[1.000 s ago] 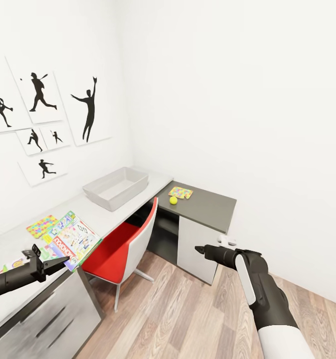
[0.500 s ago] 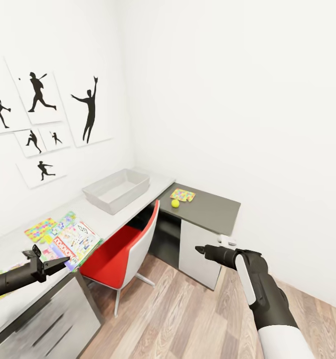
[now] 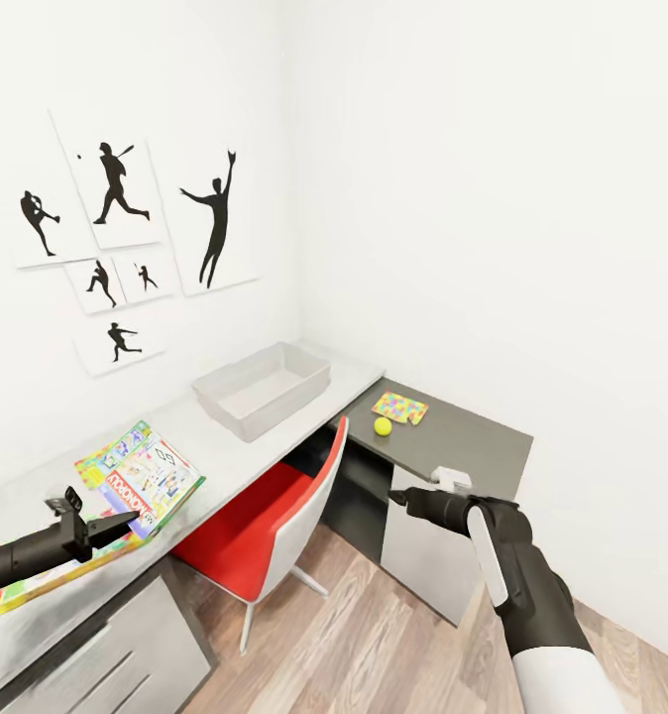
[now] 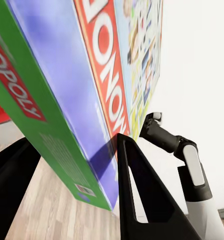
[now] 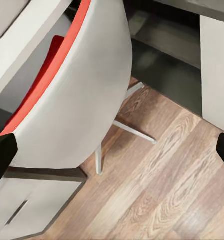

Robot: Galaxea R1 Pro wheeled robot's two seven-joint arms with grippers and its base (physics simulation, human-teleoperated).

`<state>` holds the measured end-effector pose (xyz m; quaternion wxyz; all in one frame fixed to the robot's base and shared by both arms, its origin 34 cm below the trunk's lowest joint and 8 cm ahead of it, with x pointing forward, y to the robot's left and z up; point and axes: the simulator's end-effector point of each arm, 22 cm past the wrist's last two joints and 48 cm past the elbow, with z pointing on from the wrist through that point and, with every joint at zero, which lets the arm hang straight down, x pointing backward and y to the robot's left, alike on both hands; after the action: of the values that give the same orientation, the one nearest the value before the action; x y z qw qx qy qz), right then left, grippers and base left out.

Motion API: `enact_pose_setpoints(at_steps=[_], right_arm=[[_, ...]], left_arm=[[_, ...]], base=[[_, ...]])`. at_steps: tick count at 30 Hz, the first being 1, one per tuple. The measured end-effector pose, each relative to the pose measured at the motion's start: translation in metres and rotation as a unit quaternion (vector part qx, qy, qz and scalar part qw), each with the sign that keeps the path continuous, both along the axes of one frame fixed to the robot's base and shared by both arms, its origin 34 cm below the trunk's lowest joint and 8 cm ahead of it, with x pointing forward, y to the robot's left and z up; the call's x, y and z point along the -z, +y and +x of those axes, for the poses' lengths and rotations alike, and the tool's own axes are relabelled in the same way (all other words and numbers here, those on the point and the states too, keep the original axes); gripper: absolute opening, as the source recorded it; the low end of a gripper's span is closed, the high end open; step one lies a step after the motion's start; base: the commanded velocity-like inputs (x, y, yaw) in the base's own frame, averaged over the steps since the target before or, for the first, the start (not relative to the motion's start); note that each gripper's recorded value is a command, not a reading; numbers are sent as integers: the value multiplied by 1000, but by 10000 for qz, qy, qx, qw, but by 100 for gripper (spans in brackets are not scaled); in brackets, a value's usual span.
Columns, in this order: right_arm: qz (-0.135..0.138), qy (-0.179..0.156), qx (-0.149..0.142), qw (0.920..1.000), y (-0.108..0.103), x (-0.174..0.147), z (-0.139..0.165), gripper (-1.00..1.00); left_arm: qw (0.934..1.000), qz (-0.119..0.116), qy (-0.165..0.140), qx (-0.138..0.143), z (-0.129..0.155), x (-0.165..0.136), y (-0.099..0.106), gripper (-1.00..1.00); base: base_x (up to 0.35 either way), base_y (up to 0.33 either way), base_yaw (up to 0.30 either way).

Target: Put all the toys in the child's room - the three board games (two on the bed and one on the table), the two jigsaw puzzles on the table, and the tennis ball on the table - inside the toy box on the table in the child's room.

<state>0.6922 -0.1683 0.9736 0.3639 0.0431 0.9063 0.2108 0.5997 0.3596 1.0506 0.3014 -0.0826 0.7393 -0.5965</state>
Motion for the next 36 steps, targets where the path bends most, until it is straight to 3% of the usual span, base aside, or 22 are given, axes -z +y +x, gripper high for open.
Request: enact_pose_setpoints(at_steps=[10, 21, 36], right_arm=[[48, 1, -15, 10000, 2, -1, 0, 100], [40, -13, -21, 10000, 2, -2, 0, 100], [4, -9, -20, 10000, 2, -1, 0, 100]], left_arm=[[10000, 2, 2, 3, 0, 0, 0, -100], [10000, 3, 4, 3, 0, 0, 0, -100], [10000, -2, -6, -1, 0, 0, 0, -100]], base=[[297, -145, 12], [250, -8, 8], [167, -66, 258]])
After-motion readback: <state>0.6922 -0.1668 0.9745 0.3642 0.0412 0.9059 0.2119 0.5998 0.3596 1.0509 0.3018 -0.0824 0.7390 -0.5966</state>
